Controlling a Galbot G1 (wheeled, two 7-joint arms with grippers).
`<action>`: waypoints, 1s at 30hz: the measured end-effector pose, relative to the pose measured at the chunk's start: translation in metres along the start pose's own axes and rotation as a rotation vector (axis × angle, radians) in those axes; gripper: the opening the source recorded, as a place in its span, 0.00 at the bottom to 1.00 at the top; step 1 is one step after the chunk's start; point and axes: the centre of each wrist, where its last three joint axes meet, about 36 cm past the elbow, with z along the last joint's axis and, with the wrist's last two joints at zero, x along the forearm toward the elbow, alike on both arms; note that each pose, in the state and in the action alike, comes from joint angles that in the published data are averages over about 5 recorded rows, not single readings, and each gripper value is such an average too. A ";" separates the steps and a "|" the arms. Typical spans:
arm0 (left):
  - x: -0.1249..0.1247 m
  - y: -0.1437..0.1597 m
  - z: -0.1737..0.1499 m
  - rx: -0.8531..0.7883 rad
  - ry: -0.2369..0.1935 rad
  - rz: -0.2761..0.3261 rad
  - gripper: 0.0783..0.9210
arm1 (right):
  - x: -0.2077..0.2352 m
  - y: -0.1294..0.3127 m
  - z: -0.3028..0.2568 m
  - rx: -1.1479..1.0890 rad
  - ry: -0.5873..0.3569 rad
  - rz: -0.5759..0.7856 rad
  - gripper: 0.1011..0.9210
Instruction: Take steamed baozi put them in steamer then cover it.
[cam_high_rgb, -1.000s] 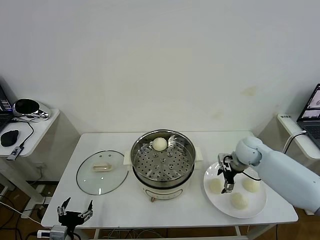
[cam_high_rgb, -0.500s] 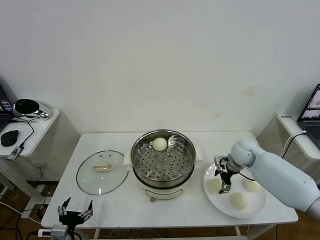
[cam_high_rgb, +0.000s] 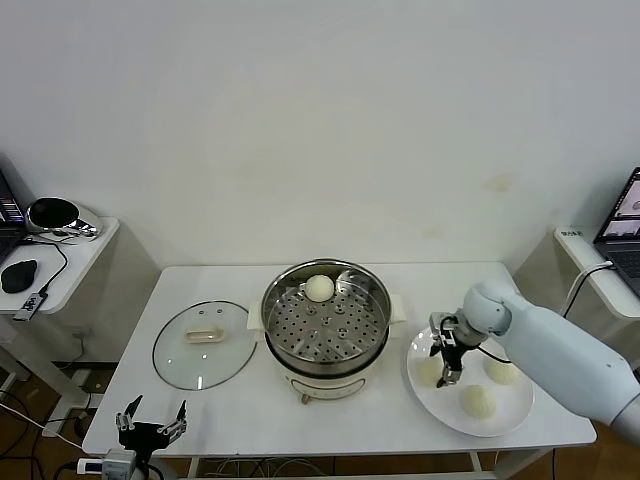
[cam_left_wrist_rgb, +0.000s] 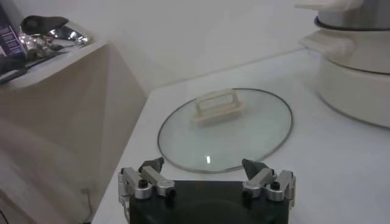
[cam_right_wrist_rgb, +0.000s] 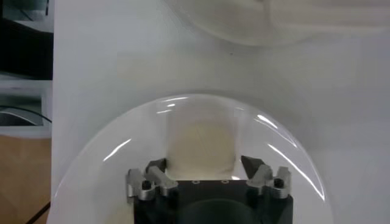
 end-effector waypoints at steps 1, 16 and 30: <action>0.000 0.000 0.000 0.000 0.000 0.000 0.88 | 0.001 0.000 0.000 -0.001 -0.001 0.001 0.55; -0.003 -0.008 -0.008 -0.004 -0.023 0.011 0.88 | 0.080 -0.006 0.024 -0.035 0.008 0.043 0.54; -0.004 -0.008 -0.018 0.005 -0.055 0.007 0.88 | 0.213 -0.052 -0.051 0.029 -0.093 0.103 0.54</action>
